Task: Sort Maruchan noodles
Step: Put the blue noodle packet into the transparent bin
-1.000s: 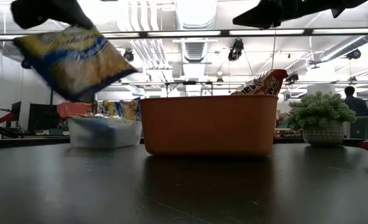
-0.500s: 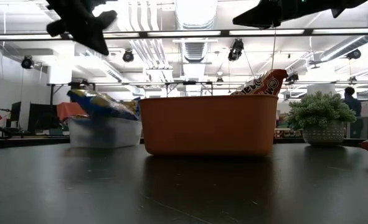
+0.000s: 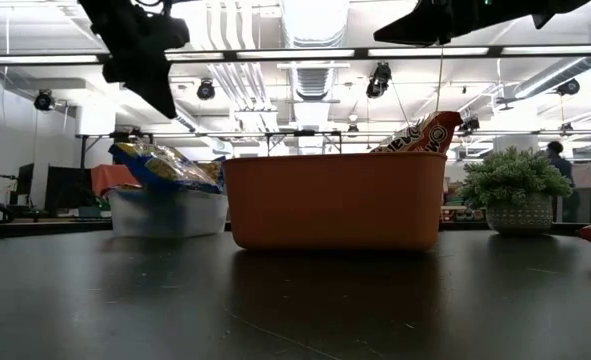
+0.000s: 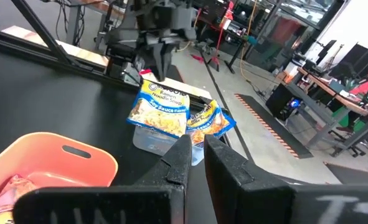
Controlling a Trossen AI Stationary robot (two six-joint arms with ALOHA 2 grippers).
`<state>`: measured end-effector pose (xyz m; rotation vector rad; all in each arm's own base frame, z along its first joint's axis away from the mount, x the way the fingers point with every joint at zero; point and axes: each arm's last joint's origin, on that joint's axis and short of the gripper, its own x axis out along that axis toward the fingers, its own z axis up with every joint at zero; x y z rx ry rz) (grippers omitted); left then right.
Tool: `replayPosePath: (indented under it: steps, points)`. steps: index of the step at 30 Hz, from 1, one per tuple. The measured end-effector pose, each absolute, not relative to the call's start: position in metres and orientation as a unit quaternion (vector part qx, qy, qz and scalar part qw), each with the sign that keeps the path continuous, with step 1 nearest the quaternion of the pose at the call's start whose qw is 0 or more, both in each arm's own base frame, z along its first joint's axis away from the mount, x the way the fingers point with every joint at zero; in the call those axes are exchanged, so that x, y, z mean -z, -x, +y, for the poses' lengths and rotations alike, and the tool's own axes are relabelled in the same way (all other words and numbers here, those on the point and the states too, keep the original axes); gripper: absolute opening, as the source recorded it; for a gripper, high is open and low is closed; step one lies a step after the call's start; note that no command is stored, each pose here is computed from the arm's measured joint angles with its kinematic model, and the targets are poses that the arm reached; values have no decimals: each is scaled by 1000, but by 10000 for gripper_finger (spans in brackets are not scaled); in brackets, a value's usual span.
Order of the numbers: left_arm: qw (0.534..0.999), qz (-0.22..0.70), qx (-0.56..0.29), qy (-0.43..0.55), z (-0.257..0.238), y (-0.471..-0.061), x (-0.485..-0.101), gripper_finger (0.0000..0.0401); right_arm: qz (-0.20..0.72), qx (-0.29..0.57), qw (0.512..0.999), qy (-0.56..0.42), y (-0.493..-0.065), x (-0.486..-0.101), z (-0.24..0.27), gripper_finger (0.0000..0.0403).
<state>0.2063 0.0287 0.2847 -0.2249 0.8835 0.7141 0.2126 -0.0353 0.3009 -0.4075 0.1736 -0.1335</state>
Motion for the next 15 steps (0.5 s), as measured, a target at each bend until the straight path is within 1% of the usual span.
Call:
replayPosePath:
  steps: [5, 11, 13, 15]
  points:
    - [833, 437, -331, 78, 25, -221, -271, 0, 86, 66, 973, 203, -213, -301, -35, 34]
    - [802, 489, -338, 51, 27, -239, -244, 0, 86, 66, 973, 203, -213, -301, -35, 34]
    - [788, 499, -359, 32, 28, -244, -236, 0, 86, 66, 973, 203, -213, -301, -35, 34]
    - [768, 502, -398, 10, 31, -245, -230, 0, 86, 66, 973, 203, -213, -301, -35, 34]
